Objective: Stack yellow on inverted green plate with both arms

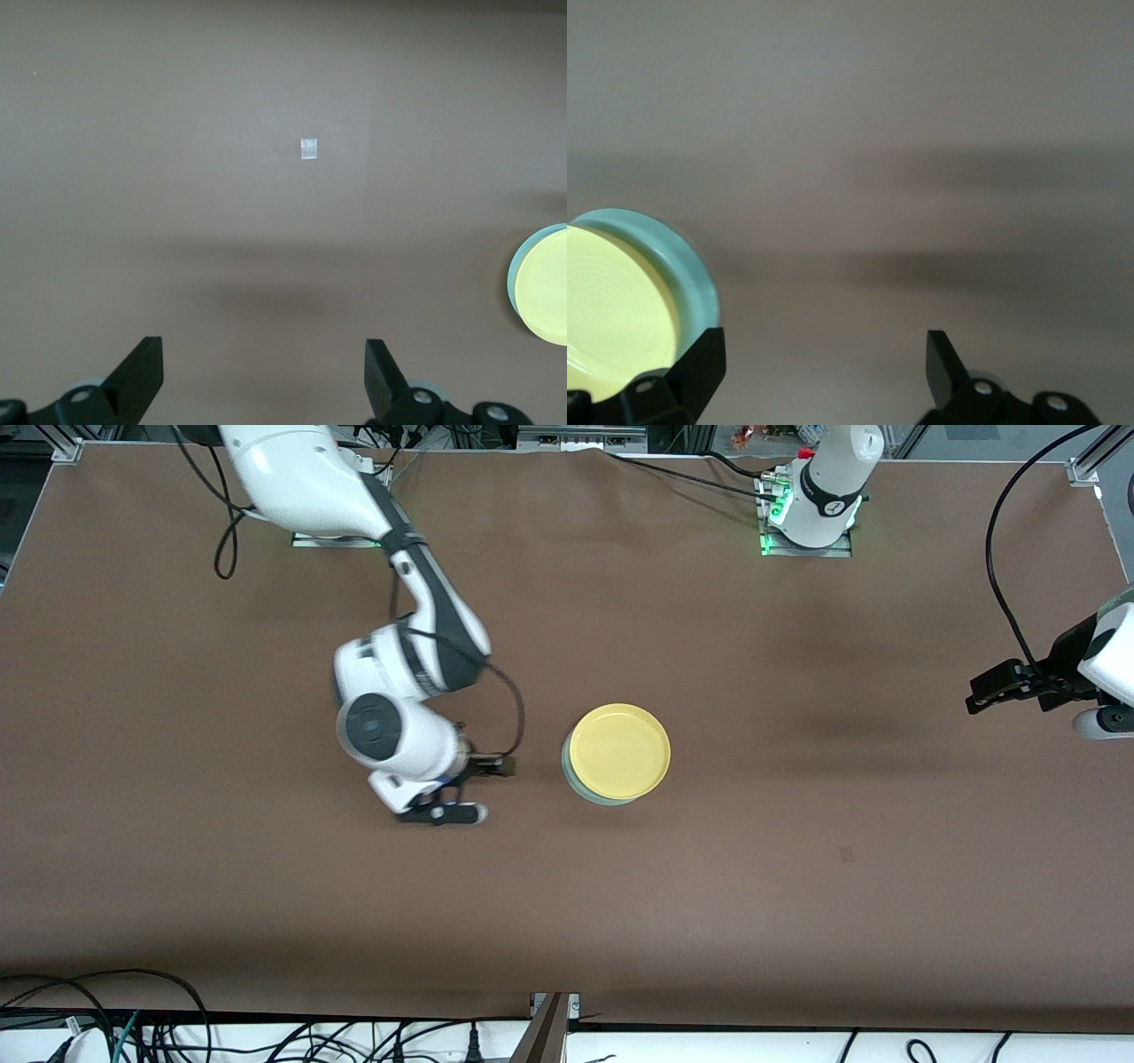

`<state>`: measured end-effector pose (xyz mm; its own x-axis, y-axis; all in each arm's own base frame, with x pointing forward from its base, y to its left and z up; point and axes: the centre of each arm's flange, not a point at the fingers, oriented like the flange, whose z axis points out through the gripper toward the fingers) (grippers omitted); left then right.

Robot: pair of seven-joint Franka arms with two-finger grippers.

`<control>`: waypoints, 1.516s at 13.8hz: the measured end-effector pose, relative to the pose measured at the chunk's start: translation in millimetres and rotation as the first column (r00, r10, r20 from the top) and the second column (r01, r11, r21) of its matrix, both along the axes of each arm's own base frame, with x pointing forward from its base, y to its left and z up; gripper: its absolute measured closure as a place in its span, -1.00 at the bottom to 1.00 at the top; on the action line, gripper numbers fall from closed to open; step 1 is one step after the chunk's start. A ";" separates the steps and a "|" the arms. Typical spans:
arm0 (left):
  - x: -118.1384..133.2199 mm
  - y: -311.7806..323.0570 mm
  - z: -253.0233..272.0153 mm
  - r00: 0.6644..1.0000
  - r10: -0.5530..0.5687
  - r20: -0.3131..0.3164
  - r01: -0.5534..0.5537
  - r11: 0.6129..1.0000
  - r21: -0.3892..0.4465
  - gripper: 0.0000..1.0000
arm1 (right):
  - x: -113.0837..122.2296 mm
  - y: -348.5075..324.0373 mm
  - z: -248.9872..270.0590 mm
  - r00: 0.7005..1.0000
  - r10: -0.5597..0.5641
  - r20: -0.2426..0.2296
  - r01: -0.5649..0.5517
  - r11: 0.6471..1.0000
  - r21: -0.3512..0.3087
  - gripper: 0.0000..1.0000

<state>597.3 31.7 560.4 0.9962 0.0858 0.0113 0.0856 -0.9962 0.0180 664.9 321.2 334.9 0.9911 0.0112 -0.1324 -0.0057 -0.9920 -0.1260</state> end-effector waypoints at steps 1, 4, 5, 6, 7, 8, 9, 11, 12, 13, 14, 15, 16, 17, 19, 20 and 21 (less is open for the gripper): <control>1.0 3.2 5.4 1.000 0.005 0.011 -0.005 1.000 0.001 -1.00 | 10.0 -28.7 19.9 1.000 0.022 0.002 -0.022 1.000 -0.009 -1.00; 2.2 13.6 15.2 0.999 0.022 0.032 -0.022 1.000 0.003 -1.00 | 21.5 -106.7 68.2 0.997 0.083 -0.007 -0.083 0.994 -0.073 -1.00; 2.5 14.1 14.6 0.999 0.023 0.031 -0.023 1.000 0.003 -1.00 | 21.4 -130.3 85.6 0.993 0.117 -0.013 -0.117 0.989 -0.088 -1.00; 3.0 14.1 13.4 0.999 0.023 0.029 -0.023 1.000 0.003 -1.00 | 18.8 -152.9 103.9 0.989 0.143 -0.026 -0.144 0.984 -0.102 -1.00; 3.7 14.1 12.3 0.999 0.023 0.027 -0.023 1.000 0.004 -1.00 | 15.2 -175.0 123.1 0.989 0.145 -0.034 -0.148 0.982 -0.114 -1.00; 4.3 14.3 11.4 0.999 0.023 0.026 -0.023 1.000 0.004 -1.00 | 11.3 -199.5 143.6 0.991 0.129 -0.034 -0.132 0.985 -0.114 -1.00; 4.8 14.3 10.7 0.999 0.023 0.025 -0.023 1.000 0.004 -1.00 | 6.8 -224.5 162.6 0.993 0.113 -0.029 -0.115 0.988 -0.103 -1.00; 5.2 14.3 10.1 0.999 0.023 0.024 -0.023 1.000 0.004 -1.00 | -7.1 -268.2 195.9 0.995 0.102 -0.019 -0.104 0.988 -0.110 -1.00; 5.2 14.4 10.1 0.999 0.023 0.024 -0.024 1.000 0.004 -1.00 | -14.7 -282.7 213.5 0.995 0.103 -0.005 -0.102 0.985 -0.139 -1.00; 5.2 14.4 10.2 0.999 0.023 0.024 -0.024 1.000 0.004 -1.00 | -23.6 -294.0 233.7 0.995 0.101 0.020 -0.097 0.983 -0.158 -1.00; 5.3 14.5 10.3 0.999 0.023 0.024 -0.024 1.000 0.004 -1.00 | -33.2 -303.8 251.5 0.995 0.095 0.042 -0.087 0.983 -0.161 -1.00; 5.3 14.5 10.3 0.999 0.023 0.025 -0.024 1.000 0.004 -1.00 | -43.4 -314.2 265.1 0.995 0.083 0.055 -0.074 0.985 -0.156 -1.00; 5.3 14.5 10.3 0.999 0.023 0.025 -0.024 1.000 0.004 -1.00 | -53.8 -326.7 273.7 0.996 0.066 0.060 -0.057 0.987 -0.148 -1.00; 5.3 14.5 10.3 0.999 0.023 0.025 -0.024 1.000 0.004 -1.00 | -63.7 -342.0 277.1 0.997 0.043 0.058 -0.035 0.990 -0.139 -1.00; 5.3 14.5 10.2 0.999 0.024 0.024 -0.024 1.000 0.004 -1.00 | -78.7 -366.9 277.4 0.999 0.011 0.046 -0.005 0.992 -0.128 -1.00; 5.4 14.5 10.2 0.999 0.023 0.024 -0.024 1.000 0.004 -1.00 | -83.5 -371.8 278.2 0.999 0.004 0.042 0.001 0.992 -0.123 -1.00; 5.4 14.5 10.2 0.999 0.024 0.024 -0.024 1.000 0.004 -1.00 | -87.7 -372.6 279.1 0.999 0.003 0.033 0.001 0.993 -0.119 -1.00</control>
<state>602.6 46.3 570.6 0.9934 0.1092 0.0359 0.1087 -0.9940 0.0160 577.2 -51.4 614.0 0.9950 -0.0012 -0.1001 -0.0020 -1.0000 -0.0075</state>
